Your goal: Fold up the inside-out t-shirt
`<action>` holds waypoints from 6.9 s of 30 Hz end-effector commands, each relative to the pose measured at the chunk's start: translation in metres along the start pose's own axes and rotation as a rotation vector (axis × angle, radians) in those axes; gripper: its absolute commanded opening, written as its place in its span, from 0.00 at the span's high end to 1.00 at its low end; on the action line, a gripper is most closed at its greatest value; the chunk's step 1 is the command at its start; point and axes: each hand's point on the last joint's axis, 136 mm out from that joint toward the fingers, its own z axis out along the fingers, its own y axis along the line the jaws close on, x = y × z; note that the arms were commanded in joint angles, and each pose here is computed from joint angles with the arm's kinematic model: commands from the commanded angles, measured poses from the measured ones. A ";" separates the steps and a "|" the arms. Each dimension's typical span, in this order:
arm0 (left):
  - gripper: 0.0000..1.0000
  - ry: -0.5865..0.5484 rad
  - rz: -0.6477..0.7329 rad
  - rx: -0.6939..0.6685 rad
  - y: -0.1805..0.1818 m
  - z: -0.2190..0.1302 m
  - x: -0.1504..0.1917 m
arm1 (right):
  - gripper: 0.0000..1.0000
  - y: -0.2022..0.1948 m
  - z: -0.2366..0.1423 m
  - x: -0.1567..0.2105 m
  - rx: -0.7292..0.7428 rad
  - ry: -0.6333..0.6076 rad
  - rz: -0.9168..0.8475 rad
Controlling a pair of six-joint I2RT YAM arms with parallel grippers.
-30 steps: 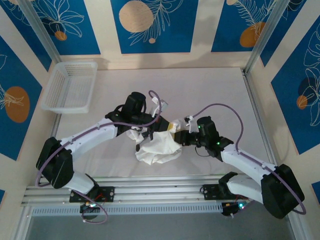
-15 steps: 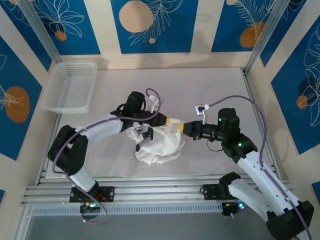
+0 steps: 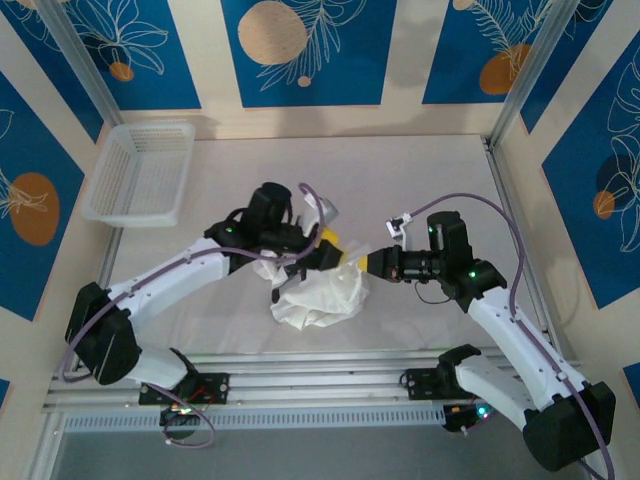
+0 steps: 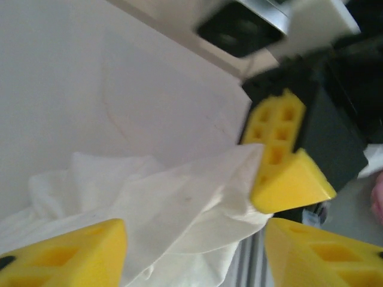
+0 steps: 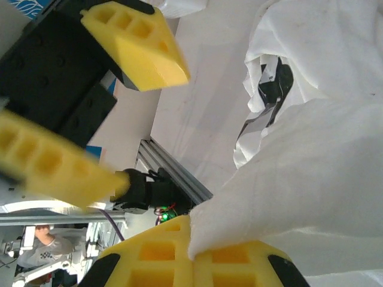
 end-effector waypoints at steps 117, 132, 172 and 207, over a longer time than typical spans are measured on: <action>1.00 0.061 -0.236 -0.026 0.031 0.019 -0.017 | 0.32 -0.091 0.008 -0.053 0.758 -0.304 -0.347; 1.00 0.070 -0.246 -0.024 0.034 0.022 -0.013 | 0.79 -0.146 -0.034 0.010 0.886 -0.068 -0.148; 0.59 -0.103 -0.782 -0.730 0.177 -0.162 0.106 | 0.50 -0.071 0.037 -0.032 0.518 -0.135 0.069; 1.00 -0.156 -0.954 -0.931 0.185 -0.199 0.127 | 1.00 -0.157 0.103 0.006 0.410 0.037 0.310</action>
